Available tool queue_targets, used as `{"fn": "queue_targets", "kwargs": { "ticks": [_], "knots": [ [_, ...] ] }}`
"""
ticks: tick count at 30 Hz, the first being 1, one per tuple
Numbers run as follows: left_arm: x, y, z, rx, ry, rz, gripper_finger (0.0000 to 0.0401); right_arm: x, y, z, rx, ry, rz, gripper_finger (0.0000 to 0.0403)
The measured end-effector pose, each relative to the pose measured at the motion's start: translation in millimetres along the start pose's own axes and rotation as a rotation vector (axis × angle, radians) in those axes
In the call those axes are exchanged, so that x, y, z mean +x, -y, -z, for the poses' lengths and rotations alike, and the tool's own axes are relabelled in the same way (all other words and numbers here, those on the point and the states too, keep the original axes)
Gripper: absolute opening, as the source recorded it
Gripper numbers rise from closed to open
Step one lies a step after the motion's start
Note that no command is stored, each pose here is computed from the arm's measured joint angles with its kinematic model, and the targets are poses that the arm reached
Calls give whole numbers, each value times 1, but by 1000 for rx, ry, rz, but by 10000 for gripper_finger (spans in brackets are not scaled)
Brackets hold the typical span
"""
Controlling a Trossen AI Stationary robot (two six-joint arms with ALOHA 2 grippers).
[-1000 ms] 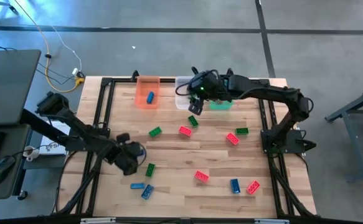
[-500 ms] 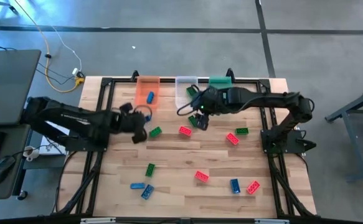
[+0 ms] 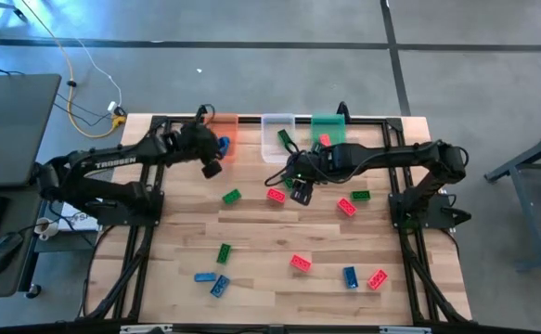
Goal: Sort & place blocks by color
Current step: Put the blue game piece into the bin, then put the orange game piece into the bin
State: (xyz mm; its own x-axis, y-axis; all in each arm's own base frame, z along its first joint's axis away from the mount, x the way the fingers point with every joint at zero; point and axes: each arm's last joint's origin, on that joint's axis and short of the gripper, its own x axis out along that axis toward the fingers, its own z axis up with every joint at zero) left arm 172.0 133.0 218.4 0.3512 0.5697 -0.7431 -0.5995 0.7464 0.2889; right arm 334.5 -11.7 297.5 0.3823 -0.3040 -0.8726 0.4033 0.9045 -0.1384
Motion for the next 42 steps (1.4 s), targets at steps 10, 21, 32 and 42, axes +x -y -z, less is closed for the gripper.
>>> {"fn": "queue_targets", "kwargs": {
  "ticks": [10,21,32,42],
  "knots": [
    [37,-28,0,-129,-1,68,136,-6,-18,3,40,39,-19,250],
    [53,-30,1,-174,-20,64,164,-19,-51,17,32,72,-31,250],
    [45,-36,-14,-242,-19,50,230,-27,-74,29,23,81,-68,250],
    [22,-25,-20,-163,-1,88,228,-15,-111,39,39,15,-201,250]
  ]
}}
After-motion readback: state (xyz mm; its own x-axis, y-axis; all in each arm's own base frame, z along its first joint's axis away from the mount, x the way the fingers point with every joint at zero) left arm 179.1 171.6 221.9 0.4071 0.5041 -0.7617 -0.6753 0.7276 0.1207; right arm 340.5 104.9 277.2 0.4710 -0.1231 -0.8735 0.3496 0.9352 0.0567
